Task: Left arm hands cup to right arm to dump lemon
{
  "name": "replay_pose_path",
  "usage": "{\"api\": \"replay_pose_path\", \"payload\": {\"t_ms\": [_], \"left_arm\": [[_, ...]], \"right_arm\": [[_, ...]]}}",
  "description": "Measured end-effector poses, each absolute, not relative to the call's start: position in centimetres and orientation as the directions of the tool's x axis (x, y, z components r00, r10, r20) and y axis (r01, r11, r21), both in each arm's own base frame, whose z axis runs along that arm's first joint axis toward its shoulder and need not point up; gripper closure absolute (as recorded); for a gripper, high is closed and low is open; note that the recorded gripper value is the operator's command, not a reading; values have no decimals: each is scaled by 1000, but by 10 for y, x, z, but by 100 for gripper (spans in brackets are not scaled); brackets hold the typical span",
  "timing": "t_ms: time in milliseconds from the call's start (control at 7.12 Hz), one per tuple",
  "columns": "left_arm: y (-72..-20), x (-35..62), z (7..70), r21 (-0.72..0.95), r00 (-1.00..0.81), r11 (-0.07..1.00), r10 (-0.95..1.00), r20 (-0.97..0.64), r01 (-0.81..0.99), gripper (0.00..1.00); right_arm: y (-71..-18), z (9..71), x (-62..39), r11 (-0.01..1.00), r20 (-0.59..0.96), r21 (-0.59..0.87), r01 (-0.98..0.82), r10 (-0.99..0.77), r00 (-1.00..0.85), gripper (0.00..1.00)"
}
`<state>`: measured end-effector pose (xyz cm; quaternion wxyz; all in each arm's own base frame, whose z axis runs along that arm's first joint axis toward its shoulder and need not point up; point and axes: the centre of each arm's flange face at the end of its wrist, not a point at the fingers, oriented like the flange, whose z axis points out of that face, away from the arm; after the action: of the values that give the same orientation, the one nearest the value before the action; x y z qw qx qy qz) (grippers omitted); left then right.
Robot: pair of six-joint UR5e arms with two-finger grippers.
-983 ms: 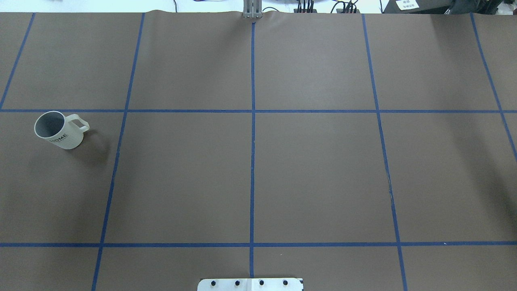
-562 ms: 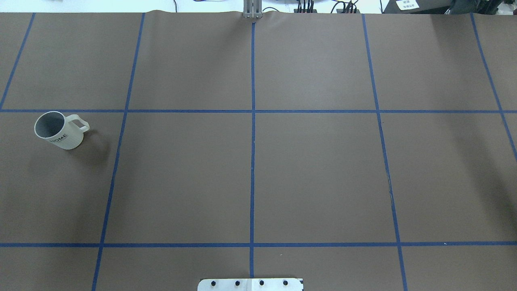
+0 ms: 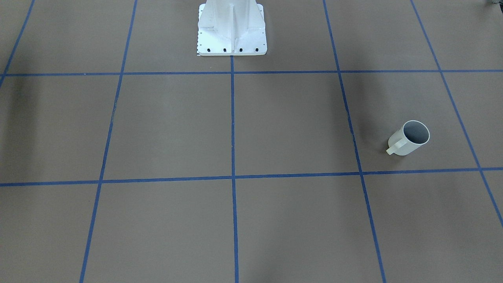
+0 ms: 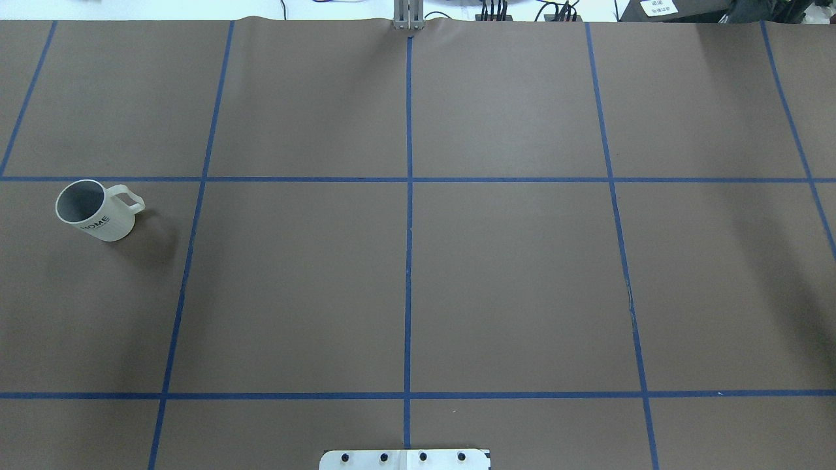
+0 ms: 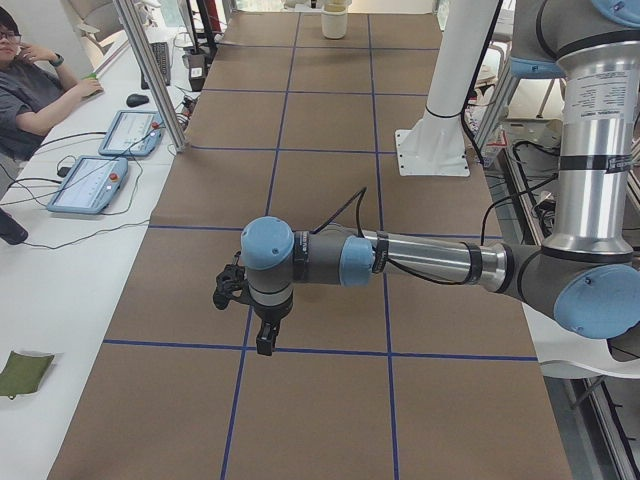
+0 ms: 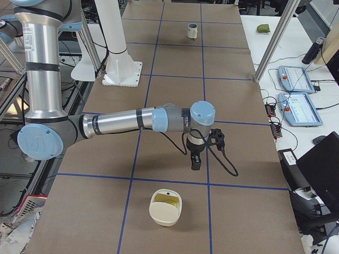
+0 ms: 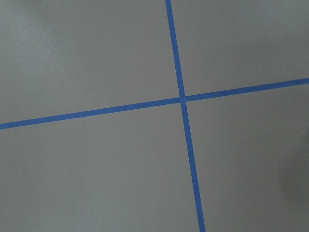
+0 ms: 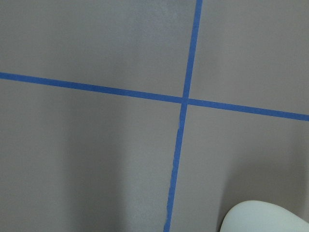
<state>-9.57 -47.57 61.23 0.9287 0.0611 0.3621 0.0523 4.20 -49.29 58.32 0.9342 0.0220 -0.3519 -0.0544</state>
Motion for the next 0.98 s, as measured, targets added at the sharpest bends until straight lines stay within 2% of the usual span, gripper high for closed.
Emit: {"api": "replay_pose_path", "payload": {"t_ms": [983], "left_arm": [[-475, -96, 614, 147, 731, 988, 138, -668, -52, 0]], "right_arm": [[-495, 579, 42, 993, 657, 87, 84, -121, 744, 0]]}}
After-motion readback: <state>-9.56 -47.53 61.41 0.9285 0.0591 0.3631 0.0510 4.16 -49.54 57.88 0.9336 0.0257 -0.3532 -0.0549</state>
